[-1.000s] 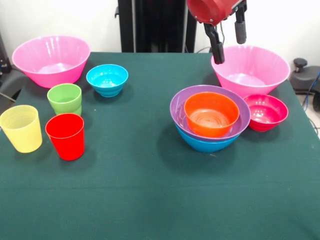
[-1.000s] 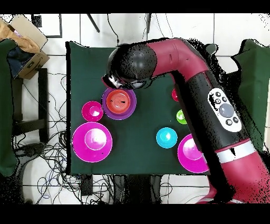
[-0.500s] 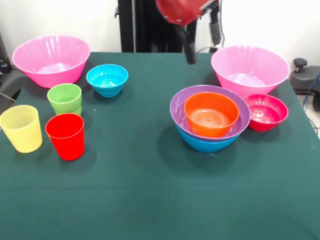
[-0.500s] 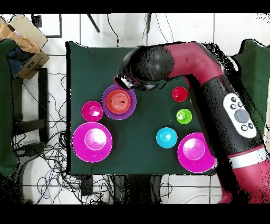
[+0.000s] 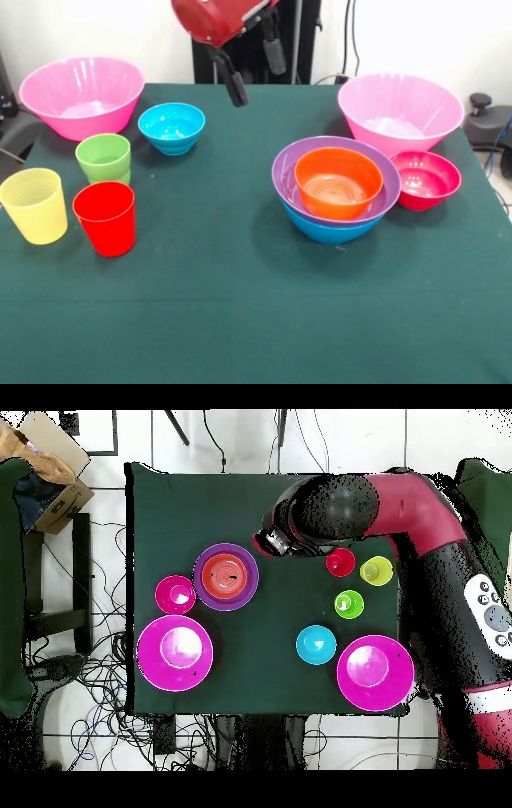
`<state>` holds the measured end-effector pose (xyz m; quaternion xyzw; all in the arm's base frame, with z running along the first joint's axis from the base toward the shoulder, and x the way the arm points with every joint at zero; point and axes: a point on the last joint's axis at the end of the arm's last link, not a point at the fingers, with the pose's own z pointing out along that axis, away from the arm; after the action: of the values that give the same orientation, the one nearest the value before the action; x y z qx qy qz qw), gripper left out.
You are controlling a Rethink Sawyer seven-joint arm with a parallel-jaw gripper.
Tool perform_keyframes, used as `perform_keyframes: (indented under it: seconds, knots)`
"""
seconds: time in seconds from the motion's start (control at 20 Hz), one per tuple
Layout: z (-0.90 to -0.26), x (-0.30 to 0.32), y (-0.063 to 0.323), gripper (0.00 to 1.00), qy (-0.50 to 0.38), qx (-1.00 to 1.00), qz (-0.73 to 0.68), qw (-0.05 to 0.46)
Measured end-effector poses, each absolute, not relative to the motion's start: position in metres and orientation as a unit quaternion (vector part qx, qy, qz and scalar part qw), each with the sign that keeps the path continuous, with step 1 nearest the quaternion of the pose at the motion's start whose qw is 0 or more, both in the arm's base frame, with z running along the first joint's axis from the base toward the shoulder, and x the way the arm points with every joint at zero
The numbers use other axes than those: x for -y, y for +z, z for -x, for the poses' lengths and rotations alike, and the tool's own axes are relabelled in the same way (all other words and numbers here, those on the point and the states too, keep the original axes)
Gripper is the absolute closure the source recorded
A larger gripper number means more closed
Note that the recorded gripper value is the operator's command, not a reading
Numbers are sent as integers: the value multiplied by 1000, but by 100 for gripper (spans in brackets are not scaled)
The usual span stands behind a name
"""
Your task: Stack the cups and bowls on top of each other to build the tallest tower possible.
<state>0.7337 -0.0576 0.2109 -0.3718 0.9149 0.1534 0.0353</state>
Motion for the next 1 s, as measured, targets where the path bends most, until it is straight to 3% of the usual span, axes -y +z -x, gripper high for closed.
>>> perform_keyframes:
  seconds: [0.45, 1.0]
  knots:
    - [-735, 71, 207, 0, 166, -888, 428, 22]
    - [-743, 99, 229, 0, 169, -858, 485, -4]
